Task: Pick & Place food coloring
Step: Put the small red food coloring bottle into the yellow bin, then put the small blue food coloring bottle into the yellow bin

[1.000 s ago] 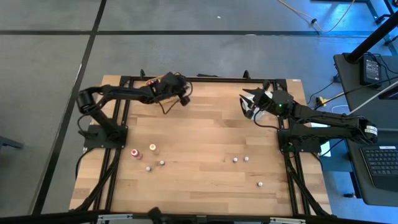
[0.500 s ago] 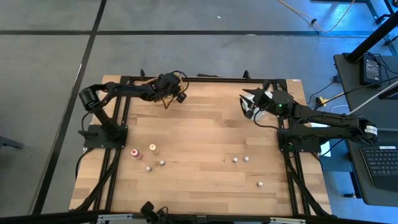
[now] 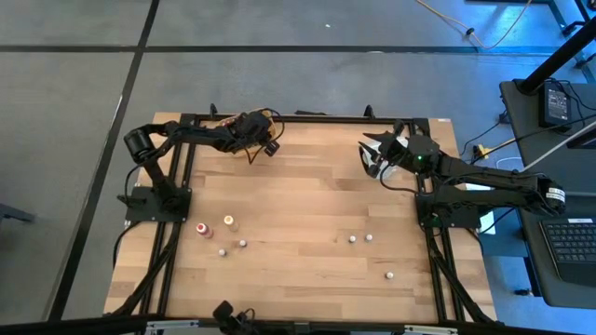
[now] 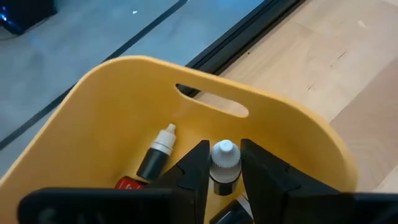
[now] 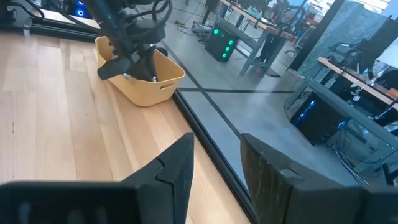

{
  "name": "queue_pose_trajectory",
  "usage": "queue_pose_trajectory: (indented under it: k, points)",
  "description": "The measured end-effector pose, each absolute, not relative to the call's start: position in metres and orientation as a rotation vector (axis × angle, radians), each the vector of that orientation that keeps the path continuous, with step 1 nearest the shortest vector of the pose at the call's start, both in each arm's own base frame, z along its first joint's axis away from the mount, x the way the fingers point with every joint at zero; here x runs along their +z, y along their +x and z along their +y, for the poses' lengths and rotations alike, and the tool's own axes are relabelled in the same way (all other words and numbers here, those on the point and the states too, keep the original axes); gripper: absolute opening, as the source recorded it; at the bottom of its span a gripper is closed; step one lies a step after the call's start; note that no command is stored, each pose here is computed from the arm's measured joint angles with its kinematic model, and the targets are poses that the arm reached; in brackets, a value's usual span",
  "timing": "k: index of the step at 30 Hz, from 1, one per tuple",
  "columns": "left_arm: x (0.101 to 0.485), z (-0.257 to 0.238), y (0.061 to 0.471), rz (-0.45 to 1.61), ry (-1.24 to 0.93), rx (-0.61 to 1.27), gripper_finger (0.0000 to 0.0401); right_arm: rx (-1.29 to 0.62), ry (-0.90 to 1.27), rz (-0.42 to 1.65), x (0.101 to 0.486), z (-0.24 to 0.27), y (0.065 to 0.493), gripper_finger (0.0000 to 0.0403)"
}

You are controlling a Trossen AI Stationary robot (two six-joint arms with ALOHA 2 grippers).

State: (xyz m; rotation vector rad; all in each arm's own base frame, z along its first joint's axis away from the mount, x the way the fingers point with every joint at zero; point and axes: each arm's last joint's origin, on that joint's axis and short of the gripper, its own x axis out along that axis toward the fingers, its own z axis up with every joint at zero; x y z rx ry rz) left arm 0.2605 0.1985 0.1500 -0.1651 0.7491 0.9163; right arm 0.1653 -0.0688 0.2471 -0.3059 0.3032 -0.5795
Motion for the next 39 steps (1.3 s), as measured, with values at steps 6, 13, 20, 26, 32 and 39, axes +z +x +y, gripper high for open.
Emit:
queue_pose_trajectory:
  k: [6, 13, 20, 26, 32, 39]
  points:
    - [0.151, 0.199, 0.261, 0.750, -0.130, 0.899, 0.0098, -0.580, -0.306, 0.303, 0.247, -0.069, 0.165, 0.0134]
    - [0.152, 0.199, 0.261, 0.748, -0.129, 0.897, 0.0133, -0.576, -0.324, 0.308, 0.247, -0.069, 0.165, 0.0134]
    - [0.184, 0.196, 0.263, 0.654, -0.080, 0.870, 0.0152, -0.417, -0.373, 0.251, 0.253, -0.064, 0.169, 0.0135]
    - [0.219, 0.182, 0.264, 0.516, -0.027, 0.775, 0.0148, -0.359, -0.373, 0.236, 0.257, -0.056, 0.172, 0.0184]
    - [0.239, 0.172, 0.266, 0.404, -0.008, 0.721, 0.0151, -0.354, -0.245, 0.214, 0.257, -0.051, 0.173, 0.0283]
    - [0.241, 0.163, 0.271, 0.397, -0.002, 0.688, 0.0150, -0.144, -0.078, 0.327, 0.243, -0.036, 0.173, 0.0328]
